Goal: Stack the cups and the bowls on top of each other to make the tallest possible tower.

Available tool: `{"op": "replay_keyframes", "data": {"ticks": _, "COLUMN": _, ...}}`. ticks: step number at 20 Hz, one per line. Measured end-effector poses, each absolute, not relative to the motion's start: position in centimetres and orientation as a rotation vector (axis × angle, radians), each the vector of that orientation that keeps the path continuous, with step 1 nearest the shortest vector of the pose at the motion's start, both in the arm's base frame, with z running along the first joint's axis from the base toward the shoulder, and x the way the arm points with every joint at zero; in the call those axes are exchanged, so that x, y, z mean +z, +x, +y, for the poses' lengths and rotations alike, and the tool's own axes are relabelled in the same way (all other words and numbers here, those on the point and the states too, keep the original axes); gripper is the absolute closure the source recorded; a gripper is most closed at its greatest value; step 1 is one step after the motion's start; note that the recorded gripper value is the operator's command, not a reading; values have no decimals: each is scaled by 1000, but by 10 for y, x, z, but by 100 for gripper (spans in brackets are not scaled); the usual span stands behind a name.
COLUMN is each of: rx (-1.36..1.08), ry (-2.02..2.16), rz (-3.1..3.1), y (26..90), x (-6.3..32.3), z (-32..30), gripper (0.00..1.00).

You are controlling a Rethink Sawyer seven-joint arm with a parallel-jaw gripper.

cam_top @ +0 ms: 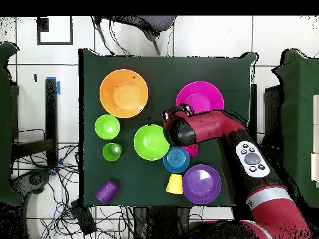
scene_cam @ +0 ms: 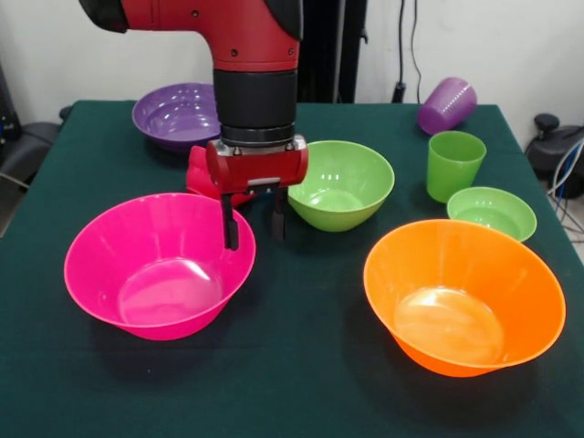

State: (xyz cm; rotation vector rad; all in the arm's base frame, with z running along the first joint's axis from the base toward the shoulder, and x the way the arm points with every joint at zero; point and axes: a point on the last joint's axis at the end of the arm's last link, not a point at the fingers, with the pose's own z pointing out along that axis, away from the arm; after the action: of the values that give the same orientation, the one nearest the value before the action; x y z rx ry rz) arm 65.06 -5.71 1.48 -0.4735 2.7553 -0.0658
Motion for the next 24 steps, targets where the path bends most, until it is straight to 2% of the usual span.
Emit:
{"op": "replay_keyframes", "data": {"ticks": 9, "rx": -97, "ry": -556, "rz": 2813, "y": 632, "x": -2, "z": -34, "gripper": 0}}
{"op": "replay_keyframes", "data": {"ticks": 24, "rx": -182, "ry": -608, "rz": 2884, "y": 602, "x": -23, "z": -40, "gripper": 0}}
